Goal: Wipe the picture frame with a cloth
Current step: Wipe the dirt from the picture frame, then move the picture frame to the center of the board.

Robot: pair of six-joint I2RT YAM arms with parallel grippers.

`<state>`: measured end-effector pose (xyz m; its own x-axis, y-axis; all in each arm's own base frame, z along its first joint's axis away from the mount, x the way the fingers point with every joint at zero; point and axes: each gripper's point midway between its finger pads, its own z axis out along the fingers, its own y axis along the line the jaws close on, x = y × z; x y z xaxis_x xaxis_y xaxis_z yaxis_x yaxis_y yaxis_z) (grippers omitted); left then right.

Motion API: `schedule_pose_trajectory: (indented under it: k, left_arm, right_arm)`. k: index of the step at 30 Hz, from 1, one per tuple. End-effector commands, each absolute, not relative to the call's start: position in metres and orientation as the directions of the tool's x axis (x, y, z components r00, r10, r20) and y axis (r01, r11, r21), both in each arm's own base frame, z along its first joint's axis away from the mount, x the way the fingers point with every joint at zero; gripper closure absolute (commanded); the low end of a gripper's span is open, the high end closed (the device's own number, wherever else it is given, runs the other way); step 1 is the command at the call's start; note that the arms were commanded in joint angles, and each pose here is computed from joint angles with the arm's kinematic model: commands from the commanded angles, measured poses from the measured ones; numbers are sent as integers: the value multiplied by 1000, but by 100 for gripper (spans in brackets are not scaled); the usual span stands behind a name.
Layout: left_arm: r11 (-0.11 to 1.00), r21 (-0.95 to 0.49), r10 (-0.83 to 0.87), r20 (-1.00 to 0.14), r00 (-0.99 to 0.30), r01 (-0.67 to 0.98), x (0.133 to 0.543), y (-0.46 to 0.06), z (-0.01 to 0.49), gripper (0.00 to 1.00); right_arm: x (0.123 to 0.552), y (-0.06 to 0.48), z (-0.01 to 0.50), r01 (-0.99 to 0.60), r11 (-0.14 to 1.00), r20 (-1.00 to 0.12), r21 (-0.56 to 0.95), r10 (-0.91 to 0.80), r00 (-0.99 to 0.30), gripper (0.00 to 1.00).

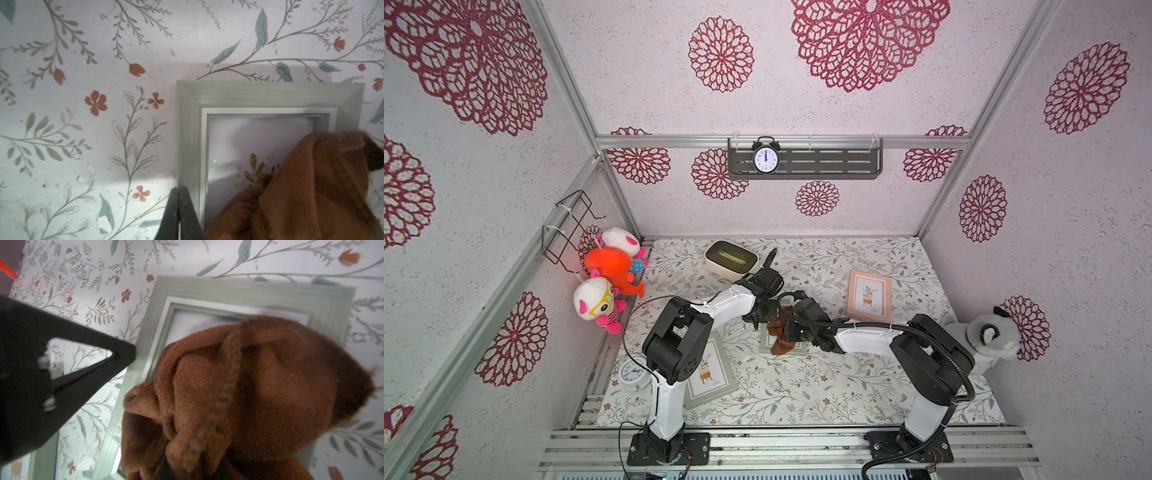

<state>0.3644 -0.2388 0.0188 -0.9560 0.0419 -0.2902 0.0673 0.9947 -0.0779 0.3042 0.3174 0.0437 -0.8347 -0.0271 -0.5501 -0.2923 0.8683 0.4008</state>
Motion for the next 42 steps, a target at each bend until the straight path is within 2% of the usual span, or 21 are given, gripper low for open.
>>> schedule_pose_trajectory:
  k: [1, 7, 17, 21, 28, 38, 42]
  left_arm:
    - [994, -13, 112, 45, -993, 111, 282, -226, -60, 94]
    - [994, -10, 112, 46, -993, 112, 283, -226, -59, 94]
    - [994, -7, 109, 50, -993, 108, 282, -226, -60, 94]
    - [994, -3, 109, 46, -993, 109, 283, -225, -58, 94]
    - [994, 1, 111, 44, -993, 111, 283, -225, -57, 94]
    - [995, 9, 102, 29, -994, 102, 288, -223, -52, 94]
    - [995, -1, 96, 0, -995, 96, 295, -228, -42, 91]
  right_arm:
    - [258, 307, 24, -291, 867, -432, 404, -99, -896, 100]
    - [257, 303, 17, -276, 881, -422, 385, -98, -901, 100]
    - [324, 295, 25, -212, 908, -506, 360, -1, -863, 100]
    - [336, 300, 22, -211, 907, -510, 365, 5, -860, 100]
    - [313, 293, 29, -212, 892, -474, 399, 3, -880, 100]
    - [299, 264, 109, -225, 876, -556, 427, 58, -829, 100]
    - [298, 239, 122, -182, 894, -561, 410, 90, -823, 100]
